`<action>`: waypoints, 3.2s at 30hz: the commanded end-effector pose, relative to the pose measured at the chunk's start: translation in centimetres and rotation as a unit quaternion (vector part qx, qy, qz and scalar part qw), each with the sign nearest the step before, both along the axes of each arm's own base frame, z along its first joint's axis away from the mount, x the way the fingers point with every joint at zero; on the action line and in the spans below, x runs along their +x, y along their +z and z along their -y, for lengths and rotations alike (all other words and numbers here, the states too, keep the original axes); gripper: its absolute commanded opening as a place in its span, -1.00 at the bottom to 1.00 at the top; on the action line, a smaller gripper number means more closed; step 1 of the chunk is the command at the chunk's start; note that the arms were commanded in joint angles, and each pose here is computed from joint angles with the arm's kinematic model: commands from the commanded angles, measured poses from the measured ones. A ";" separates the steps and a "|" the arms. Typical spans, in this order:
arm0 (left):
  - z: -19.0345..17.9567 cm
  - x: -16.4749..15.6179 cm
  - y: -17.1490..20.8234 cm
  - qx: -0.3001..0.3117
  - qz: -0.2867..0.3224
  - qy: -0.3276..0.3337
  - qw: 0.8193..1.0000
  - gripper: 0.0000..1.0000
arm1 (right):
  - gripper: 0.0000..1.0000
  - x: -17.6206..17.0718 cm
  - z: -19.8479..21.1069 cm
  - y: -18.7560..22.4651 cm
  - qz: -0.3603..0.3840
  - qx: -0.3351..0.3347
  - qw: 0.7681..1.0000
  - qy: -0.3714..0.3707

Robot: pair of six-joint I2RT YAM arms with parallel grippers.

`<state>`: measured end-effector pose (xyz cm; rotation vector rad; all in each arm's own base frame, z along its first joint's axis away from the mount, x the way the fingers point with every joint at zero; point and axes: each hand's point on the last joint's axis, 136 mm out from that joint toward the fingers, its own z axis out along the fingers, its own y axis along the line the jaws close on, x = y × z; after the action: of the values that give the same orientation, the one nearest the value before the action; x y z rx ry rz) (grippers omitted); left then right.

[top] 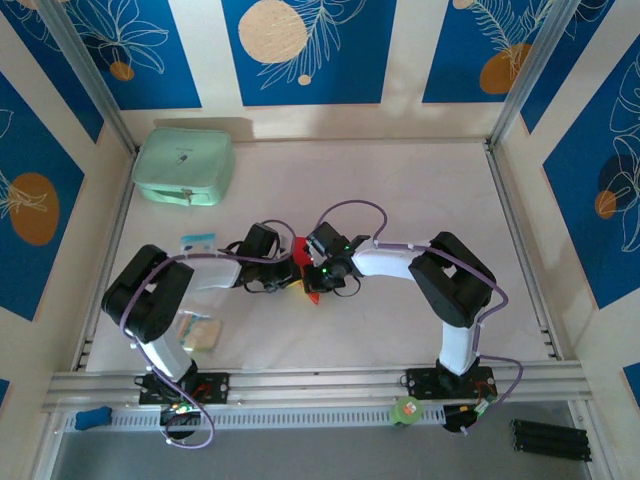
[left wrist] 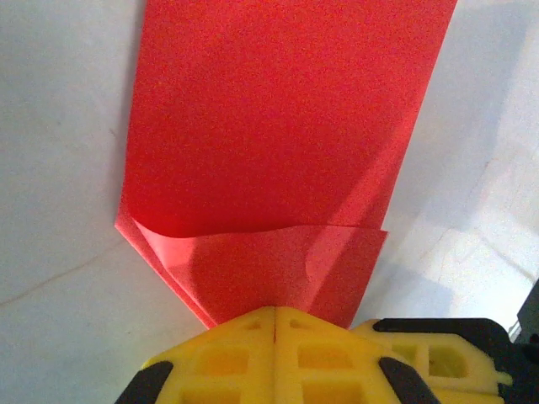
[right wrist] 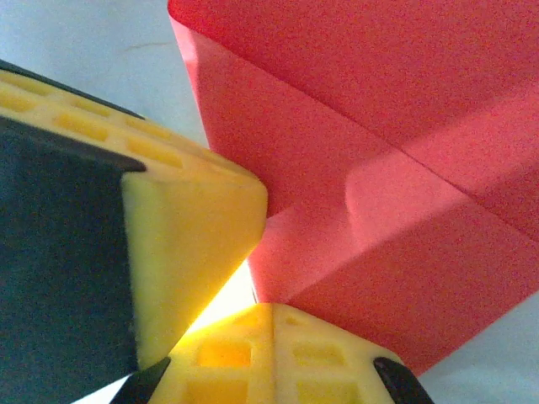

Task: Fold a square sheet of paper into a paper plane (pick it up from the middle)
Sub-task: Third fold the triangle at the center of the table.

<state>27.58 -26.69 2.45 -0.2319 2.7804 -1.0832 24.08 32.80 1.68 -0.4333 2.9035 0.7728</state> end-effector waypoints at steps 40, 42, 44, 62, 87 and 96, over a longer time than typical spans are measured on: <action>-3.3 -2.1 -4.3 0.117 -0.082 0.029 0.989 -0.96 | -0.95 -4.5 2.2 -1.3 -0.102 0.002 0.995 0.002; -3.4 -2.1 -4.3 0.119 -0.082 0.029 0.989 -0.97 | -0.95 -5.1 2.7 -1.4 -0.106 0.000 0.994 0.005; -3.5 -2.1 -4.3 0.120 -0.081 0.030 0.989 -0.97 | -0.95 -5.9 3.3 -1.4 -0.110 -0.002 0.994 0.008; -2.7 -1.5 -3.5 0.100 -0.074 0.031 0.992 -0.97 | -0.94 -1.4 0.8 4.3 0.006 0.074 0.997 0.022; 1.9 0.4 1.2 -0.042 0.003 -0.015 0.999 -0.77 | -1.00 -3.6 4.0 -3.3 -0.067 -0.014 0.997 0.027; -0.2 -0.1 -1.1 0.034 0.001 -0.026 0.999 -0.80 | -1.00 -3.9 4.8 -3.8 -0.082 -0.031 0.996 0.015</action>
<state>27.84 -27.42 2.39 -0.2008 2.7898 -1.0966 23.16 31.95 1.49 -0.4874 2.8744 0.9521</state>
